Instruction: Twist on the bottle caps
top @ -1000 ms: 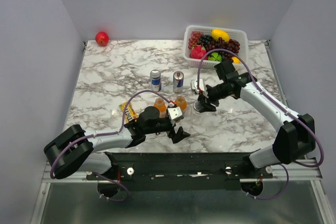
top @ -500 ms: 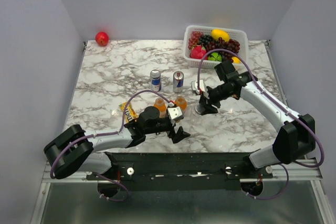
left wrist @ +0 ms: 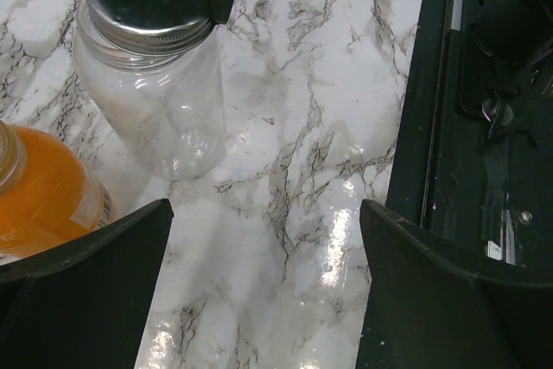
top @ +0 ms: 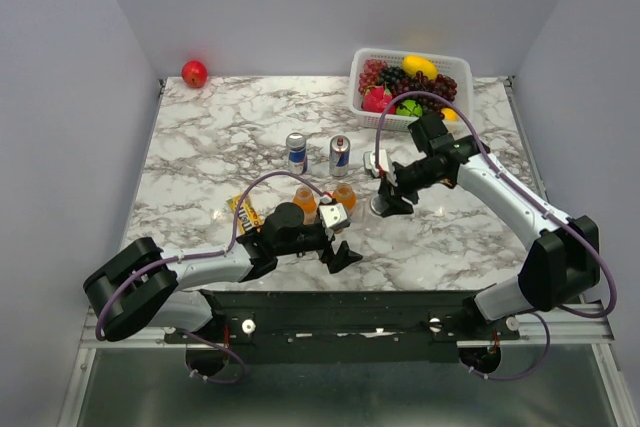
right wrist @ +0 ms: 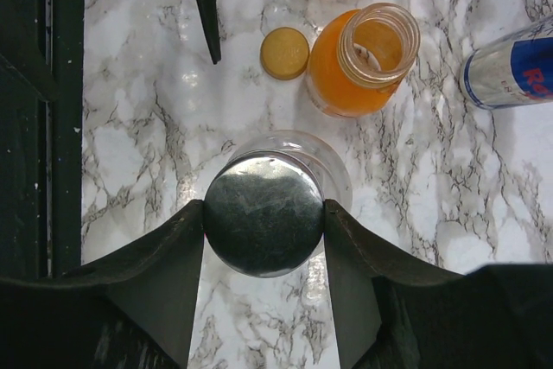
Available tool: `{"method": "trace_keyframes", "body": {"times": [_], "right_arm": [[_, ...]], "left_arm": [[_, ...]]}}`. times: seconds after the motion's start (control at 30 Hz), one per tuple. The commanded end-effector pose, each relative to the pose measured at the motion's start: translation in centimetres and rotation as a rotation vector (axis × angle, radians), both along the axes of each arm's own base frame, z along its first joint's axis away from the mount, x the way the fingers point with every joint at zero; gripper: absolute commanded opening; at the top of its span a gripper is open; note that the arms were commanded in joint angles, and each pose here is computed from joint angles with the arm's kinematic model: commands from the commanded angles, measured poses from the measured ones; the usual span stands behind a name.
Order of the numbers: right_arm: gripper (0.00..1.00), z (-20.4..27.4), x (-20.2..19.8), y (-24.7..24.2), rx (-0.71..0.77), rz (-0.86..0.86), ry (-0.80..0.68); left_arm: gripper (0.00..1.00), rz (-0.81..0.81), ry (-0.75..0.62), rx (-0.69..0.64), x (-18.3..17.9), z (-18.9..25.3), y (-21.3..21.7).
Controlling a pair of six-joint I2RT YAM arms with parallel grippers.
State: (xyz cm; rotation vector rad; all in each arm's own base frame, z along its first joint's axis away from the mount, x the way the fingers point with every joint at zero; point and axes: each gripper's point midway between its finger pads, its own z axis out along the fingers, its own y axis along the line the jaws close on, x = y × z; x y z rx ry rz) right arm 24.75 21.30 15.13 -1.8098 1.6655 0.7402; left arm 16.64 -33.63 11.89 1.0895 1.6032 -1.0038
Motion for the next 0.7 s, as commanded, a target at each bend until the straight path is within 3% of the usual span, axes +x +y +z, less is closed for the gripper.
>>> {"method": "trace_keyframes", "body": {"times": [0.0,0.67], "right_arm": [[0.56,0.2,1.5,0.4,0.002,-0.029,-0.032],[0.57,-2.7,1.9,-0.9,-0.107,-0.022,-0.029]], "left_arm": [[0.99,0.008,-0.002,-0.009,0.0,0.0,0.0],[0.99,0.062,-0.031,-0.028,1.5,0.3,-0.7]]}}
